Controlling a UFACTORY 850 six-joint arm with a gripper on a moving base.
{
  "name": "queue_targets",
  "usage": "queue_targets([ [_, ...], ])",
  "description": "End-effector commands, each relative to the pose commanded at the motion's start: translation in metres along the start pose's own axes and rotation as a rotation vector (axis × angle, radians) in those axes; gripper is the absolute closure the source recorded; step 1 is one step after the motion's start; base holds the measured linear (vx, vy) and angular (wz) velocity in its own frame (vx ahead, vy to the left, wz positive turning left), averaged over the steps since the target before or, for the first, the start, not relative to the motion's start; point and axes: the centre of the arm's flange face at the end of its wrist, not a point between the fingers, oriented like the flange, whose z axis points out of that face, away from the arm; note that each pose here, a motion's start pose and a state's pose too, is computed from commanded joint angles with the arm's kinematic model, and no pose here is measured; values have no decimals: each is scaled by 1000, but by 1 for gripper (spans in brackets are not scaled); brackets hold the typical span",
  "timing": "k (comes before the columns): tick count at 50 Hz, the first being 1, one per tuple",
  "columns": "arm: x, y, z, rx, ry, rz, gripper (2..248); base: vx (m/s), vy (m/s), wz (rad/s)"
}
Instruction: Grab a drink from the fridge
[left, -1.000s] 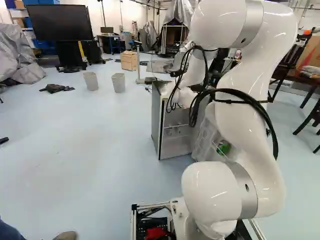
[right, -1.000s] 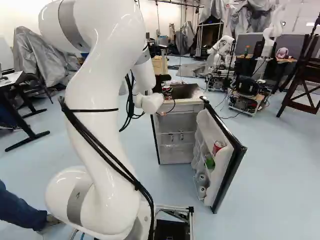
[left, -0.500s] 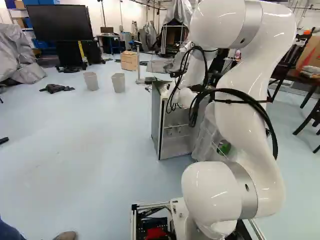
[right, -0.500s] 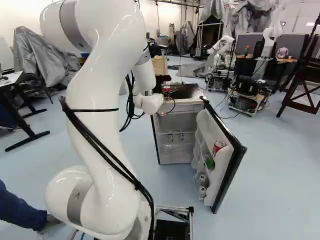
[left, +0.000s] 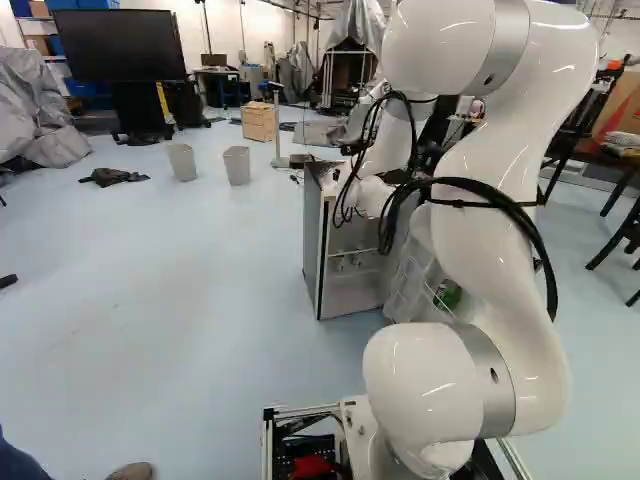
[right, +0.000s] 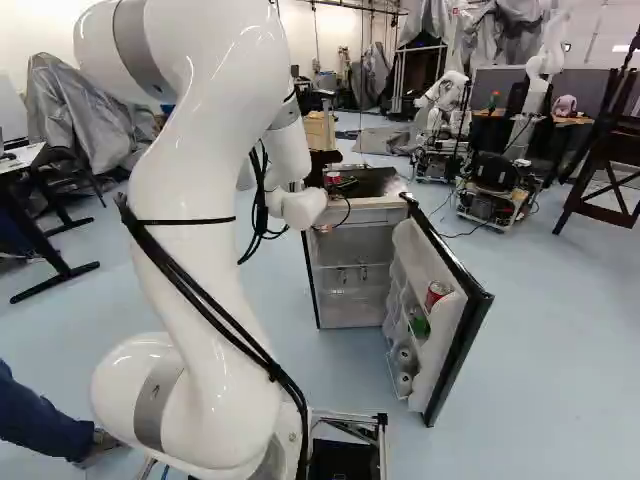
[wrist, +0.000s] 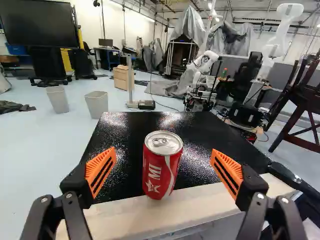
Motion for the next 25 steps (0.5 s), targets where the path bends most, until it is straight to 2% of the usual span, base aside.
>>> queue_targets([
  [18,0,1,-6,0,-4,0,3,0,0,0],
  [25,3,4,-15,-5,-7,1,3,0,0,0],
])
